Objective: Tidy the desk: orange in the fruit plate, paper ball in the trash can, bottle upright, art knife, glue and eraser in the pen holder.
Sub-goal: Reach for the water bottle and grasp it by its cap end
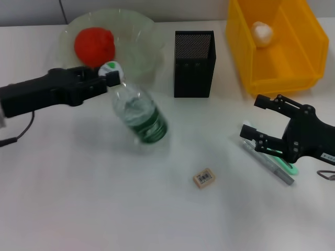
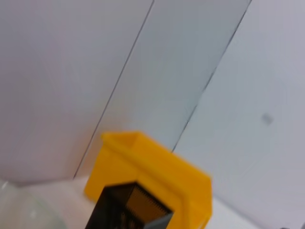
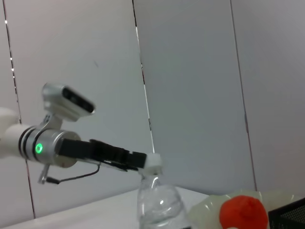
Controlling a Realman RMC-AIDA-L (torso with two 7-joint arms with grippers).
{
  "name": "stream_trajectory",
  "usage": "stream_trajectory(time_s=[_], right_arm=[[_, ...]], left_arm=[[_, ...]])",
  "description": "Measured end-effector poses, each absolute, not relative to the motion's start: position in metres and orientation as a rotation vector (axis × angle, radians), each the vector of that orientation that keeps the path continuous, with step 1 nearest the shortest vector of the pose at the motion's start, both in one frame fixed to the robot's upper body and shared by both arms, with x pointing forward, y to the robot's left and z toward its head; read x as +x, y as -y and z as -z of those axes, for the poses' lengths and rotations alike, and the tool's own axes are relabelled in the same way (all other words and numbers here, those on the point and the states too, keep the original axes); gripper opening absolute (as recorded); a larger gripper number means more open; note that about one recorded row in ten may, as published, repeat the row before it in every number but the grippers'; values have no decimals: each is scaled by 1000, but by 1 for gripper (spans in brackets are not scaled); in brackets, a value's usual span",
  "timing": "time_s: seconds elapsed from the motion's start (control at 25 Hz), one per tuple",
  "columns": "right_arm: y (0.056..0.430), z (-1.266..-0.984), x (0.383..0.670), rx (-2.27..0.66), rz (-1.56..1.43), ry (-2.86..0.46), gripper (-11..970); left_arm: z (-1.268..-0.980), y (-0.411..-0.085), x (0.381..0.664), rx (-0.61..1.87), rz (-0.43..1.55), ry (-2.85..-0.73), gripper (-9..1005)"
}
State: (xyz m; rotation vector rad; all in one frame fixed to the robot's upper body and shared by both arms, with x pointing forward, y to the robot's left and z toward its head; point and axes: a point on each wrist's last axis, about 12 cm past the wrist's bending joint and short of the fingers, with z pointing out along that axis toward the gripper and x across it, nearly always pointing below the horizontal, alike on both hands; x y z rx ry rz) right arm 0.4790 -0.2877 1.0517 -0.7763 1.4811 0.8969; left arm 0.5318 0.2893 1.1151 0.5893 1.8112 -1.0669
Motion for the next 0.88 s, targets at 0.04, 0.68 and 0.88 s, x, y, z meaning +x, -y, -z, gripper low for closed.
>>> stream_trajectory(time_s=[0.04,0.68,0.88], right_arm=[[287,-1052,480,-776,-900,-1479,790],[266,-1055,494,-739,-964,-1443,790],[259,-1054,498,-731,-977,-1450,790]], left_arm=[[-1113,-291,529,599,1071,-1773,434],[-1054,-272,482,586,736,-1255,412],[-1050,-270,480,596,675,-1243,257]])
